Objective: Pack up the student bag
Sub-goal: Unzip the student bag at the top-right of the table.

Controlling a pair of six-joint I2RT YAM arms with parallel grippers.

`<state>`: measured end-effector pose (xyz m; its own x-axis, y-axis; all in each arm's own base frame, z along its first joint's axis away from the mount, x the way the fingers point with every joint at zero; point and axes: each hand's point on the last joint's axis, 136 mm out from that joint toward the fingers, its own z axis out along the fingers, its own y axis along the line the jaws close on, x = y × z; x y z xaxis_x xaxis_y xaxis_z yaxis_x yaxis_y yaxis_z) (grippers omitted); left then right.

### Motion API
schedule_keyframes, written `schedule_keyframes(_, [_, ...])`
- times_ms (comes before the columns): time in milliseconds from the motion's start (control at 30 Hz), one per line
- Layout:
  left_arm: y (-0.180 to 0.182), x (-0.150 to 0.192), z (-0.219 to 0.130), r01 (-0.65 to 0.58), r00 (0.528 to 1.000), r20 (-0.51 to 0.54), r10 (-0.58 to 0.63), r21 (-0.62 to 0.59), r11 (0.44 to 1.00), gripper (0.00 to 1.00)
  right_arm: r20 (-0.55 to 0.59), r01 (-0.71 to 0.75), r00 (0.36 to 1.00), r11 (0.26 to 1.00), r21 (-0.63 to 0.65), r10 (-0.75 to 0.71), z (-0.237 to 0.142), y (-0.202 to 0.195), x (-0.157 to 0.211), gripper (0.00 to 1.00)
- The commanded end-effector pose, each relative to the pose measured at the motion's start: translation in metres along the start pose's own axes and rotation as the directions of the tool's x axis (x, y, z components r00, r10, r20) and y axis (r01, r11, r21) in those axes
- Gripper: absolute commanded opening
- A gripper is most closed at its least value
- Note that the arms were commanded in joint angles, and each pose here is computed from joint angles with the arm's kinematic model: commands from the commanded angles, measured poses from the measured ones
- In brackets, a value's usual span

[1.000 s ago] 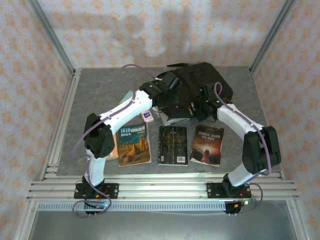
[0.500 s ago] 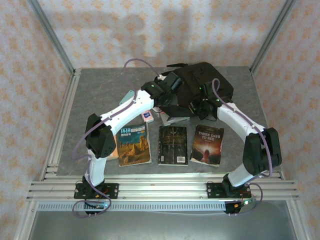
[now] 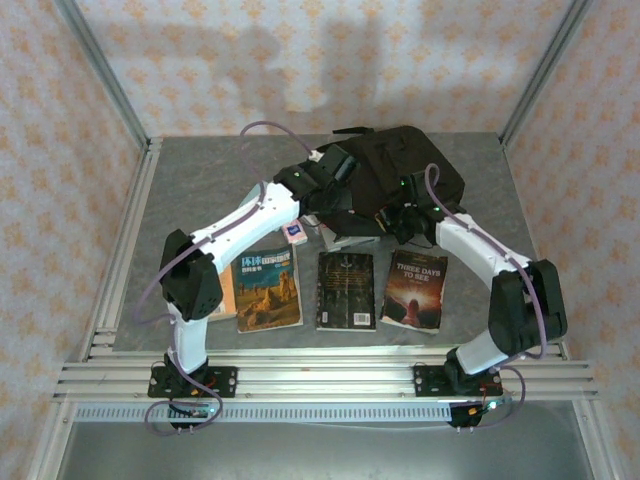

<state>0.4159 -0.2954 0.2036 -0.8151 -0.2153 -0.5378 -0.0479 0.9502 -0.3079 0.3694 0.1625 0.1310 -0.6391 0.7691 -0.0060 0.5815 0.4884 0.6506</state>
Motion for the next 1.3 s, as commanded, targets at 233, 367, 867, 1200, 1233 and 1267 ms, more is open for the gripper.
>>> schedule_keyframes(233, [0.012, -0.028, -0.004, 0.094, 0.994, 0.058, -0.093, -0.015, 0.996, 0.00, 0.047, -0.063, 0.997, 0.998, -0.016, 0.064, -0.012, -0.004, -0.009, 0.00])
schedule_keyframes(367, [0.032, -0.031, -0.004, 0.092, 0.992, 0.090, -0.085, -0.080, 0.993, 0.00, 0.113, -0.021, 0.993, 0.997, 0.068, 0.013, -0.020, -0.019, -0.018, 0.00])
schedule_keyframes(867, [0.082, -0.044, -0.044, 0.102, 0.979, 0.192, -0.071, -0.158, 0.982, 0.00, 0.223, 0.033, 0.970, 0.963, 0.269, -0.095, -0.028, -0.057, -0.043, 0.00])
schedule_keyframes(1200, [0.097, -0.058, -0.039, 0.099, 0.978, 0.199, -0.062, -0.180, 0.979, 0.00, 0.227, 0.141, 0.947, 0.928, 0.344, -0.228, -0.046, -0.062, -0.074, 0.00])
schedule_keyframes(1233, [0.095, -0.058, -0.036, 0.091, 0.980, 0.192, -0.058, -0.170, 0.981, 0.00, 0.235, 0.136, 0.946, 0.932, 0.336, -0.223, -0.049, -0.062, -0.079, 0.00])
schedule_keyframes(1267, [0.090, -0.057, -0.032, 0.085, 0.982, 0.178, -0.057, -0.155, 0.984, 0.00, 0.244, 0.132, 0.945, 0.936, 0.325, -0.218, -0.052, -0.062, -0.085, 0.00])
